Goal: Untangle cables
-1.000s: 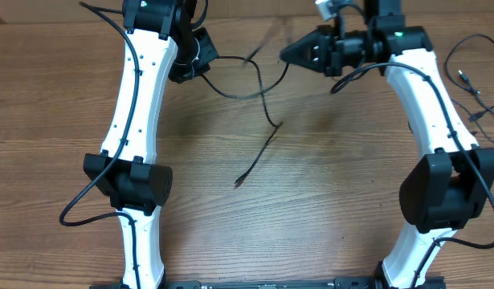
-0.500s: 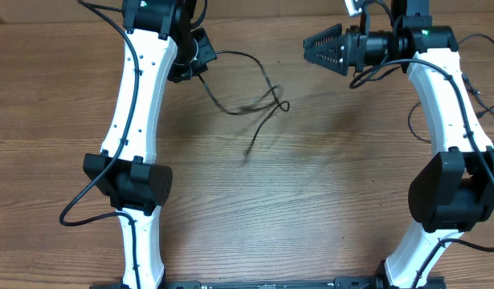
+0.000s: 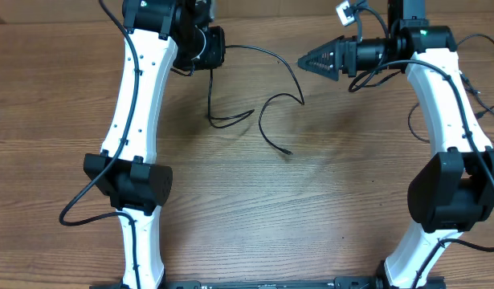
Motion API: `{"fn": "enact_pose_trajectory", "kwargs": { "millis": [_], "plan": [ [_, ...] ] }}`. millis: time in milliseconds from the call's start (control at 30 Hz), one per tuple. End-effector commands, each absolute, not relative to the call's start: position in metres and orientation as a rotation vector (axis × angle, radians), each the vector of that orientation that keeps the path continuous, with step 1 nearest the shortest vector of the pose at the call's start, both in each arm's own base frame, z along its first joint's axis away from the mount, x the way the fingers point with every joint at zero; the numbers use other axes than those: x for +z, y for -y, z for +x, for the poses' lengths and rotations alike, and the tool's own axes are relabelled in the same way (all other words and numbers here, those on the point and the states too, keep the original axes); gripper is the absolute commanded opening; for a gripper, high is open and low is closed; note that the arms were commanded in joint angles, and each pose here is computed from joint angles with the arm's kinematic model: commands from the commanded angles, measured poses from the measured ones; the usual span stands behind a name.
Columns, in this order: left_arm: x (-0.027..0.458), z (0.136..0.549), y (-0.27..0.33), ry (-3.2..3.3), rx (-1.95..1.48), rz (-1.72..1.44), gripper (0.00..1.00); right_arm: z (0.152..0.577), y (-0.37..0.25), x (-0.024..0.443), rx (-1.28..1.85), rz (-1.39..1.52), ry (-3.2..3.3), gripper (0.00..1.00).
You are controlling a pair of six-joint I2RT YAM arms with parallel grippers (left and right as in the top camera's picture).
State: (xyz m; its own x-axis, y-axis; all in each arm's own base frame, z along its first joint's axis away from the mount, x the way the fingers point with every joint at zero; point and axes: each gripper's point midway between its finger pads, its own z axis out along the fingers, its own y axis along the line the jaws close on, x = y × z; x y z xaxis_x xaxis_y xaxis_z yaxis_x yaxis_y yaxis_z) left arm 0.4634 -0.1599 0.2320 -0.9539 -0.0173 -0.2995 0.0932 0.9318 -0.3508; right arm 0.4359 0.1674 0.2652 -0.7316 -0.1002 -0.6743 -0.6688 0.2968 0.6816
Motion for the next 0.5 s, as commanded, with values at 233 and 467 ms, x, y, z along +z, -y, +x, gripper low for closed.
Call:
{"fn": "enact_pose_trajectory", "kwargs": {
  "millis": [233,467],
  "plan": [
    [0.251,0.425,0.242,-2.410,-0.761,1.083,0.04,0.434,-0.201,0.235,0.950,-1.052,-2.088,1.00],
    [0.252,0.420,0.252,-2.375,-0.758,1.145,0.04,0.435,-0.199,0.229,0.903,-1.054,-2.122,0.16]
  ]
}}
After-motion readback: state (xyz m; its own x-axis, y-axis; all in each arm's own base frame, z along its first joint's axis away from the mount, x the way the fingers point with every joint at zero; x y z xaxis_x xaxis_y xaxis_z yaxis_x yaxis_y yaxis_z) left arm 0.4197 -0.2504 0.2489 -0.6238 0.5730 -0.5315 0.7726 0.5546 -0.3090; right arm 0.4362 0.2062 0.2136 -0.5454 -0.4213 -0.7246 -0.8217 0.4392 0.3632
